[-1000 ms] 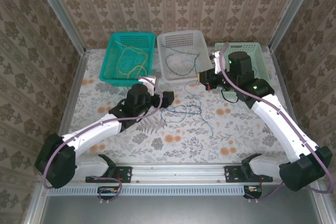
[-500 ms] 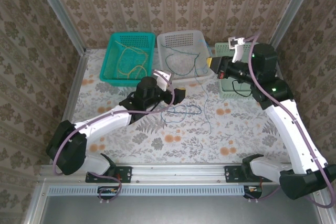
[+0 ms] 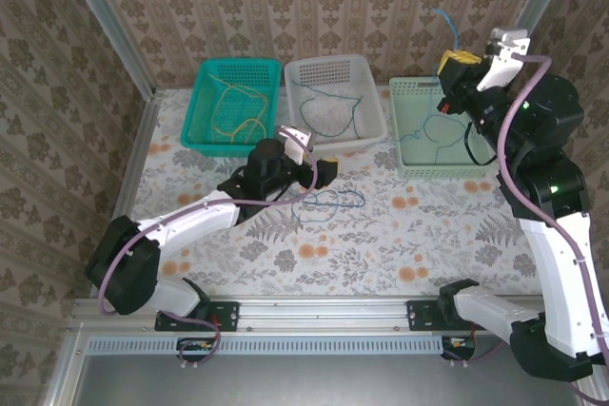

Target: Untangle the cables

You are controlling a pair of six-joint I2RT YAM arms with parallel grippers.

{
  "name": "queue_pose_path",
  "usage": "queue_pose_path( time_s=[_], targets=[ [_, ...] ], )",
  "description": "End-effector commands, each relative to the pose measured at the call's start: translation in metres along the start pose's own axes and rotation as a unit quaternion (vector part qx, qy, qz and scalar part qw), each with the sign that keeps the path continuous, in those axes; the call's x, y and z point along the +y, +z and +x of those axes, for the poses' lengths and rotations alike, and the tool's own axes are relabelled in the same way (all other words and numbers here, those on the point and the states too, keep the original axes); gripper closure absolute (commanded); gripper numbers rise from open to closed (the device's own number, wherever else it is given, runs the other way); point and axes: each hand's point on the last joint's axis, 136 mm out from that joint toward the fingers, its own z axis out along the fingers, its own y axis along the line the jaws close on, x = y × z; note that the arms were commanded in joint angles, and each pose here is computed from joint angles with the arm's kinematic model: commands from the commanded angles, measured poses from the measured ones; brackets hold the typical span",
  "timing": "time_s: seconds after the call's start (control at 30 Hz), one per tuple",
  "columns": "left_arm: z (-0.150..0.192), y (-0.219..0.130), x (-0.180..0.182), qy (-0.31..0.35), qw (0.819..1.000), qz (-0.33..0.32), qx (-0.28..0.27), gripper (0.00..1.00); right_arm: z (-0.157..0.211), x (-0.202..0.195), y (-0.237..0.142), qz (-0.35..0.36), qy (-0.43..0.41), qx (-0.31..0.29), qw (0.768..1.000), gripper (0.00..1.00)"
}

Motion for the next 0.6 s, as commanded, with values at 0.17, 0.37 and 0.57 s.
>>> queue_pose_path(
  time_s=[0.17,0.37,0.57],
  targets=[
    [-0.001,-0.005,0.003,-0.001,1.0,-0.012,-0.013,0.13,-0.031,-0.046,0.011,0.141,-0.119,-0.099,0.978,1.0],
    [0.002,-0.004,0.004,-0.005,1.0,-0.011,-0.01,0.13,-0.013,-0.058,0.047,0.165,-0.147,-0.118,0.968,1.0],
    [0.003,-0.013,0.008,0.0,1.0,-0.026,-0.01,0.12,-0.041,-0.067,0.043,0.185,-0.11,-0.165,0.963,1.0]
  ],
)
